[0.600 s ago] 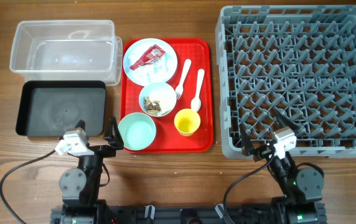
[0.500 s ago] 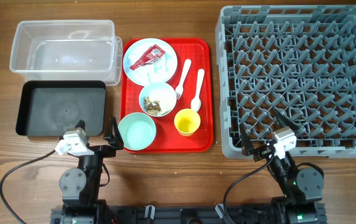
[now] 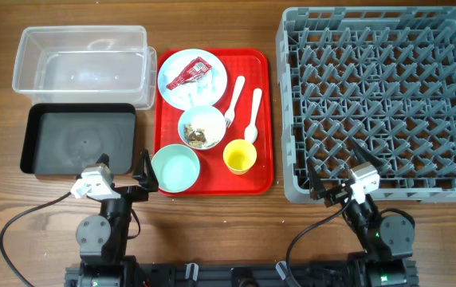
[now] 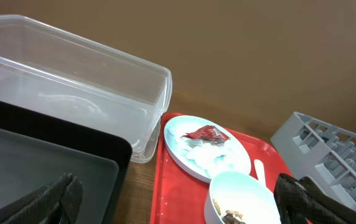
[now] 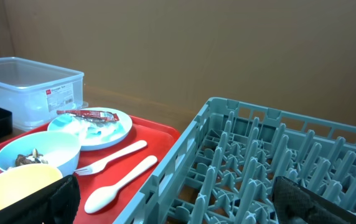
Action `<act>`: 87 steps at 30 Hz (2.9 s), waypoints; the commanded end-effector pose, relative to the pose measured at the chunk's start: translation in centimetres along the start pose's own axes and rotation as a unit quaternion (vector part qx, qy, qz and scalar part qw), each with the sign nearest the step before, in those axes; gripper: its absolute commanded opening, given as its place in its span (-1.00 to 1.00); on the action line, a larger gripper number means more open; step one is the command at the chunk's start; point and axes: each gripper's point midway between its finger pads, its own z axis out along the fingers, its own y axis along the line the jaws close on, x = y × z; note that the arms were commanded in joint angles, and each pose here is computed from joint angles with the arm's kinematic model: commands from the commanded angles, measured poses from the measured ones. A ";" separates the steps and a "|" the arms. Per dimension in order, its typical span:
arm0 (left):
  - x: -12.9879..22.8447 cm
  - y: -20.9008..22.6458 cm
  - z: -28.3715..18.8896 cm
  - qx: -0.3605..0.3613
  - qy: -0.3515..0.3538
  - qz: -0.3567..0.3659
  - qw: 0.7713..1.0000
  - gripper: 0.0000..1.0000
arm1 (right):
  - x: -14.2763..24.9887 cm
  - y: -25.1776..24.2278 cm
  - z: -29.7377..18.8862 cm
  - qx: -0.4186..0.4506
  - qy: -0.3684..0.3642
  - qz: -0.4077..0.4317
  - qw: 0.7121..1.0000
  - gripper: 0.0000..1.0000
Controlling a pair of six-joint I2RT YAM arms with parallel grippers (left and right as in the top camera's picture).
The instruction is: Sort waste into correct bins and load items into the dishwasher rack
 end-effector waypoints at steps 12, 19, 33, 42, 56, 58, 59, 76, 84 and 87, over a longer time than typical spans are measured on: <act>0.3 0.4 0.1 -0.007 0.003 0.006 1.000 1.00 | 0.0 -0.1 0.0 0.003 0.000 -0.003 1.000 1.00; 0.3 0.4 0.1 -0.007 0.003 0.006 1.000 1.00 | 0.0 -0.1 0.0 0.003 0.000 -0.003 1.000 0.99; 0.3 0.3 0.1 -0.007 0.003 0.006 1.000 1.00 | 0.1 -0.3 0.0 0.010 0.001 -0.016 1.000 0.99; 0.3 0.4 0.1 -0.007 0.003 0.006 1.000 1.00 | 0.2 -0.7 0.0 0.021 0.003 -0.029 0.999 0.99; 0.1 0.2 0.1 -0.005 0.001 0.006 1.000 1.00 | -0.3 -0.4 0.0 0.013 -0.007 -0.028 1.000 0.99; 0.0 -0.2 0.1 0.008 -0.001 0.006 1.000 1.00 | -0.6 -0.4 0.0 0.013 -0.011 -0.014 1.000 0.99; -0.1 -0.6 0.0 0.018 -0.003 0.006 1.000 1.00 | -0.9 -0.5 -0.1 0.014 -0.014 -0.006 1.000 1.00; -7.5 -4.5 0.7 0.046 0.003 0.005 0.999 1.00 | -8.6 -2.2 3.0 0.013 0.021 0.004 1.000 1.00; -11.4 -6.4 5.7 0.021 0.102 0.002 0.995 1.00 | -11.7 -2.4 8.2 -0.040 0.096 0.030 0.994 0.99; -12.4 -8.2 8.7 0.038 0.178 0.021 0.983 0.99 | -12.5 -2.9 9.8 -0.048 0.144 0.046 0.987 1.00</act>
